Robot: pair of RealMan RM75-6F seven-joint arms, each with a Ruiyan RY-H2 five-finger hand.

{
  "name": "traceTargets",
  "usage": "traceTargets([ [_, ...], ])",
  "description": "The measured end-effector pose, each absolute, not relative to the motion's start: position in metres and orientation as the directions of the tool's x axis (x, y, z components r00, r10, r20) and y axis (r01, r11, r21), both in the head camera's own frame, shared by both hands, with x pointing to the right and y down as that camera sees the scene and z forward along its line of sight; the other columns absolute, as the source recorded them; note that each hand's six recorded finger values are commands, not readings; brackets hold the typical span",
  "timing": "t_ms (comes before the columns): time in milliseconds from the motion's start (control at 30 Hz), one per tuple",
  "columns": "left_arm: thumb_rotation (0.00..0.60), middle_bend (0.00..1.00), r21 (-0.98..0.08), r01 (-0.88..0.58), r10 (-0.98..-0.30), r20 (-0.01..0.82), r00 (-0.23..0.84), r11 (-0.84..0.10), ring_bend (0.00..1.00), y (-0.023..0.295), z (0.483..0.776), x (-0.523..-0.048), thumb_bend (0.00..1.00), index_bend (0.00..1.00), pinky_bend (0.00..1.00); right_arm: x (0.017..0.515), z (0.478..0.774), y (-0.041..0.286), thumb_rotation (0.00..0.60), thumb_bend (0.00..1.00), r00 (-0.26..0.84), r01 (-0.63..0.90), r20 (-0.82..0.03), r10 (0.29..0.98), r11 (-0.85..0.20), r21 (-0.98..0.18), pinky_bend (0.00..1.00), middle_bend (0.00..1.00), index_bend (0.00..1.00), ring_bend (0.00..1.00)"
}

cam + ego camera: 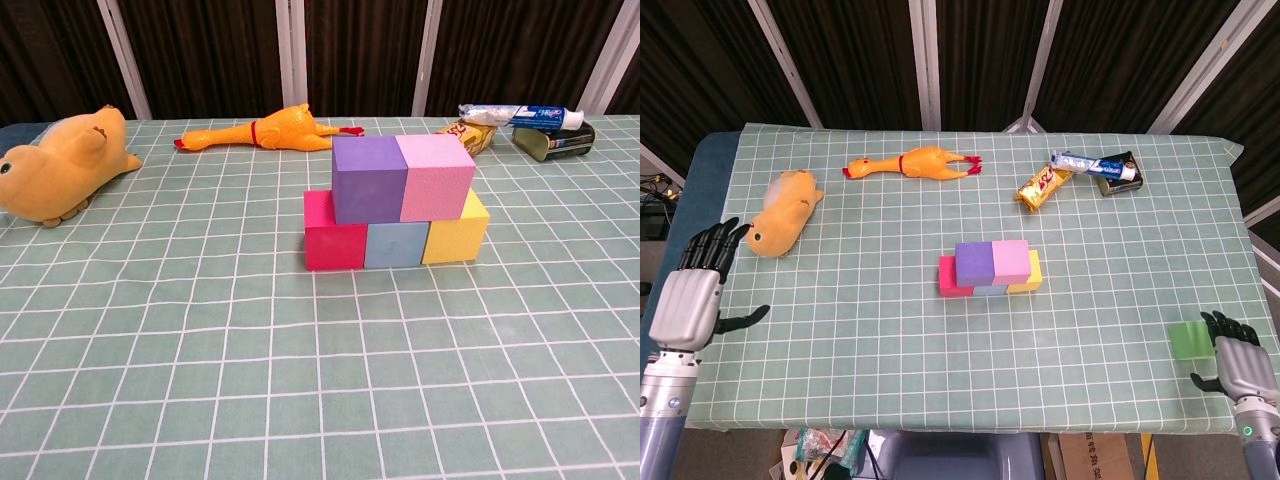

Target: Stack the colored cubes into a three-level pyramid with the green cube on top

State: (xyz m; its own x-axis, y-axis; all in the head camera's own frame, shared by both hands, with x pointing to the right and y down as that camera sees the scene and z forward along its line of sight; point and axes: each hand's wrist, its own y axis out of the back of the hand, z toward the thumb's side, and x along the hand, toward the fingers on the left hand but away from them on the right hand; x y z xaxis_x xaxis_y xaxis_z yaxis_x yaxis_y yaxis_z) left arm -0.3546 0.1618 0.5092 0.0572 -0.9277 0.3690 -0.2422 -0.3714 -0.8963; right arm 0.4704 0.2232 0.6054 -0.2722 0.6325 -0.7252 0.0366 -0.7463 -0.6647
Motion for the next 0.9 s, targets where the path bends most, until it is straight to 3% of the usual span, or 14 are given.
traceTargets([
  [433, 0.600, 0.00, -0.886, -0.270, -0.925, 0.374, 0.065, -0.377, 0.00, 0.163, 0.506, -0.355, 0.09, 0.00, 0.05, 0.482, 0.626, 0.212, 0.600, 0.26, -0.283, -0.029, -0.713, 0.641, -0.749, -0.662, 0.00, 0.01, 0.00, 0.00],
  [700, 0.600, 0.00, -0.885, -0.263, -0.922, 0.381, 0.068, -0.385, 0.00, 0.164, 0.506, -0.354, 0.09, 0.00, 0.05, 0.489, 0.638, 0.207, 0.600, 0.38, -0.280, -0.084, -0.706, 0.651, -0.749, -0.657, 0.00, 0.29, 0.00, 0.18],
  [900, 0.600, 0.00, -0.886, -0.261, -0.923, 0.380, 0.068, -0.384, 0.00, 0.164, 0.505, -0.354, 0.09, 0.00, 0.05, 0.490, 0.644, 0.206, 0.600, 0.40, -0.284, -0.094, -0.702, 0.653, -0.748, -0.657, 0.00, 0.36, 0.00, 0.25],
])
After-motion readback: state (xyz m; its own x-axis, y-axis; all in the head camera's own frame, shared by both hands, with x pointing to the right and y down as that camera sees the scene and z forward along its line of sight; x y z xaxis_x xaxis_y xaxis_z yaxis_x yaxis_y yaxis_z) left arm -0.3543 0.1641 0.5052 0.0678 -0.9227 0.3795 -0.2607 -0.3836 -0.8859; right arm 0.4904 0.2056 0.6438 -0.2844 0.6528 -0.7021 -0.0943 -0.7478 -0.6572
